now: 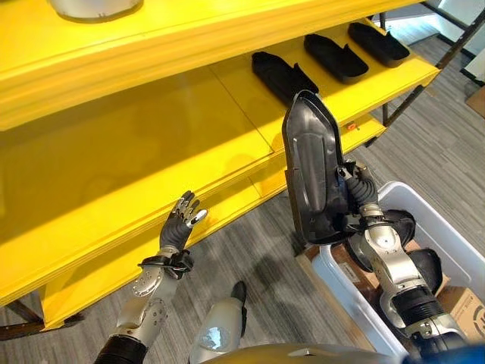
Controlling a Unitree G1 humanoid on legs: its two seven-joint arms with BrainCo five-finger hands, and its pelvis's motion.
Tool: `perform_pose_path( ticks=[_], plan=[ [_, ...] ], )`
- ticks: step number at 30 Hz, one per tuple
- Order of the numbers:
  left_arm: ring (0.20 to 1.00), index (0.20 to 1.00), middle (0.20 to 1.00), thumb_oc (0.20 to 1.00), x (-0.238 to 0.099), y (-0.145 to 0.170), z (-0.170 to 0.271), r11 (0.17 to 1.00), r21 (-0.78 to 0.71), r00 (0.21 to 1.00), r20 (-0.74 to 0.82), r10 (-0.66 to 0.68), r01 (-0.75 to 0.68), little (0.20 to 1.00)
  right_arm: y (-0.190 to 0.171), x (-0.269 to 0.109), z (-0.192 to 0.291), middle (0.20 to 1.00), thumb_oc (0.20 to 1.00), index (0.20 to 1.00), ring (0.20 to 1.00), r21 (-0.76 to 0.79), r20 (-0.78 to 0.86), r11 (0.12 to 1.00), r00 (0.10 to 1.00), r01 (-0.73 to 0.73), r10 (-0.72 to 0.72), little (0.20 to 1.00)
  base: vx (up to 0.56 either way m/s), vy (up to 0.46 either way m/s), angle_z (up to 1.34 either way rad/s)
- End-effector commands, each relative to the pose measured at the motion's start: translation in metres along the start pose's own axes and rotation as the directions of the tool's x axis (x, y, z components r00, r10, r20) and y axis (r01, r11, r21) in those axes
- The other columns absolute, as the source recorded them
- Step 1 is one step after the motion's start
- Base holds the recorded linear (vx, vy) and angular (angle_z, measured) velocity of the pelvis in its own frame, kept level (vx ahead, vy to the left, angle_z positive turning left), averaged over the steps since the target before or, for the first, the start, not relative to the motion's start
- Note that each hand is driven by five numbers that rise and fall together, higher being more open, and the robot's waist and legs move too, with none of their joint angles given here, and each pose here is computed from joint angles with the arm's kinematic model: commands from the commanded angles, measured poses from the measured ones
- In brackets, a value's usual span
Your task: Move parts from the plastic box to the shelf.
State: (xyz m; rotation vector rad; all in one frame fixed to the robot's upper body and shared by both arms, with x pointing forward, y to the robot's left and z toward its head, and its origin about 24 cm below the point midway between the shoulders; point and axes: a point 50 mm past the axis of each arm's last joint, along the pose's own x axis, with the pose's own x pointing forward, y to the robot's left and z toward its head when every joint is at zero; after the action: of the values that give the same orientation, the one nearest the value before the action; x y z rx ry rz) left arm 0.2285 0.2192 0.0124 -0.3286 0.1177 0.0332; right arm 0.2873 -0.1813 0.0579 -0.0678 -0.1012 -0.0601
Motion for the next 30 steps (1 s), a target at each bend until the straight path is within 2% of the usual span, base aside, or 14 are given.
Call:
perform_pose_path(
  ticks=[1, 8, 12, 30],
  plan=[
    [1.000, 1.000, 1.000, 1.000, 0.005, -0.019, 0.015, 0.997, 0.023, 0.990, 0.113, -0.081, 0.079, 1.000, -0.022, 0.009, 0.027, 0.200, 0.200, 0.200, 0.200, 0.000, 0.139, 0.999, 0.990, 0.035, -0.035, 0.200, 0.15, 0.095, 0.39],
    [1.000, 1.000, 1.000, 1.000, 0.003, -0.021, 0.013, 0.995, 0.035, 0.989, 0.105, -0.100, 0.097, 1.000, -0.018, 0.008, 0.027, 0.200, 0.200, 0.200, 0.200, 0.029, 0.146, 0.999, 0.989, 0.015, -0.019, 0.200, 0.11, -0.017, 0.27],
    [1.000, 1.000, 1.000, 1.000, -0.001, -0.019, 0.007, 0.997, 0.004, 0.993, 0.092, -0.078, 0.078, 1.000, -0.023, 0.003, 0.019, 0.200, 0.200, 0.200, 0.200, 0.039, 0.111, 0.999, 0.994, 0.020, -0.024, 0.200, 0.08, -0.175, 0.93],
    [1.000, 1.000, 1.000, 1.000, -0.009, -0.015, -0.004, 0.998, -0.056, 0.998, 0.055, -0.037, 0.040, 1.000, -0.016, 0.006, 0.026, 0.200, 0.200, 0.200, 0.200, 0.039, 0.144, 0.999, 0.989, -0.023, 0.018, 0.200, -0.01, -0.137, 0.07]
  ],
)
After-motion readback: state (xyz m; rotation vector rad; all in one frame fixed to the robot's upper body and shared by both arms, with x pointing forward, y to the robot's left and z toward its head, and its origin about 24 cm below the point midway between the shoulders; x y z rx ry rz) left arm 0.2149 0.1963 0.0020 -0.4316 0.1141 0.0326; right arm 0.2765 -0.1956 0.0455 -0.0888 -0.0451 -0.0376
